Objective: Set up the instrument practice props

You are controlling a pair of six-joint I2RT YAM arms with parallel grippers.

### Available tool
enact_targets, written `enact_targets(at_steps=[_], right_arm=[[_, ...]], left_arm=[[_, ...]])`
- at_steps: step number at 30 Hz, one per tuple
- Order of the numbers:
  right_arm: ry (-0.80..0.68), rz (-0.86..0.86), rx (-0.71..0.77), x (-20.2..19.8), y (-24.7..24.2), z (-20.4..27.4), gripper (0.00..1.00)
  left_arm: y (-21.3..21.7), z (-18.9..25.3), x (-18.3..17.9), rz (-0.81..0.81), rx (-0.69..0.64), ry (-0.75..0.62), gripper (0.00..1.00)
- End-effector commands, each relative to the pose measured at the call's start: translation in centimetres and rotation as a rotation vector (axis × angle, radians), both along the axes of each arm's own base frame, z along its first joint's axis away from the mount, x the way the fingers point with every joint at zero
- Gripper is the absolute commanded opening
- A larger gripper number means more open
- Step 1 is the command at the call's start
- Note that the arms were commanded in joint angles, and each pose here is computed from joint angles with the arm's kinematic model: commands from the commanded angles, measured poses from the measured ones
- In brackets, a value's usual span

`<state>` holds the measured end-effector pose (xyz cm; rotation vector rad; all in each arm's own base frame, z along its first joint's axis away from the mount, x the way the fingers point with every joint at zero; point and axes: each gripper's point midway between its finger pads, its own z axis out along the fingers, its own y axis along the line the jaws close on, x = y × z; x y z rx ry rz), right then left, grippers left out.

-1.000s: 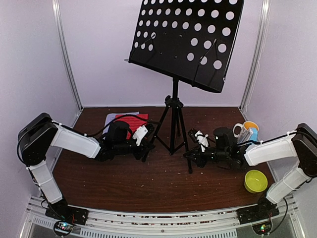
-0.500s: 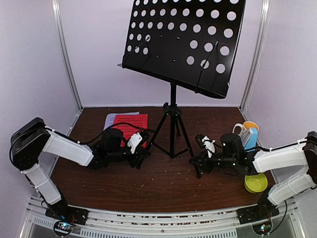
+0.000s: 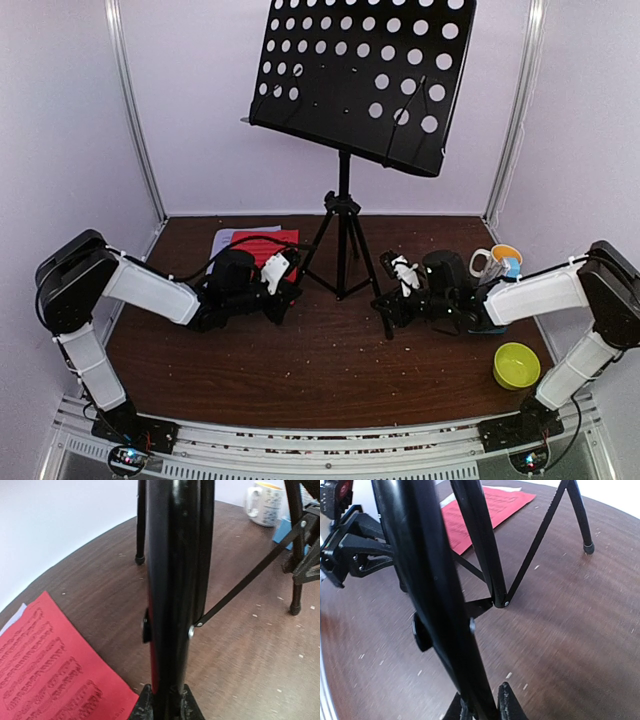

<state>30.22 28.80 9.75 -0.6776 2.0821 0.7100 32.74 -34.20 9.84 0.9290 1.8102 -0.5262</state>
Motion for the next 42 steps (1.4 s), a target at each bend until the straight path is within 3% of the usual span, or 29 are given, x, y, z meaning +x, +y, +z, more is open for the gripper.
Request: enact_targets(at_steps=[1, 13, 23, 27, 32, 37, 42], right_arm=[[0.169, -0.264, -0.034, 3.6, -3.1, -2.9, 0.00], [0.265, -0.318, -0.092, 0.9, -7.8, -5.0, 0.00], [0.384, -0.395, -0.102, -1.6, -10.8, -7.4, 0.00], [0.382, -0.406, -0.100, -1.1, -10.9, -7.6, 0.00], [0.347, -0.364, -0.028, 2.2, -8.0, -5.9, 0.00], [0.351, -0.348, 0.019, 5.0, -5.8, -4.9, 0.00], [0.388, -0.383, -0.020, 4.3, -7.6, -6.0, 0.00]], left_arm=[[0.2, -2.0, 1.0, 0.053, 0.041, 0.090, 0.00], [2.9, -3.1, -0.5, 0.074, 0.052, 0.149, 0.00], [8.0, -5.0, -2.5, 0.175, 0.105, 0.182, 0.00], [9.2, -5.1, -2.5, 0.213, 0.104, 0.178, 0.00], [6.2, -4.3, -1.3, 0.133, 0.067, 0.192, 0.00], [4.8, -2.6, 0.9, 0.156, 0.012, 0.160, 0.00], [6.1, -3.1, 0.8, 0.184, 0.023, 0.176, 0.00]])
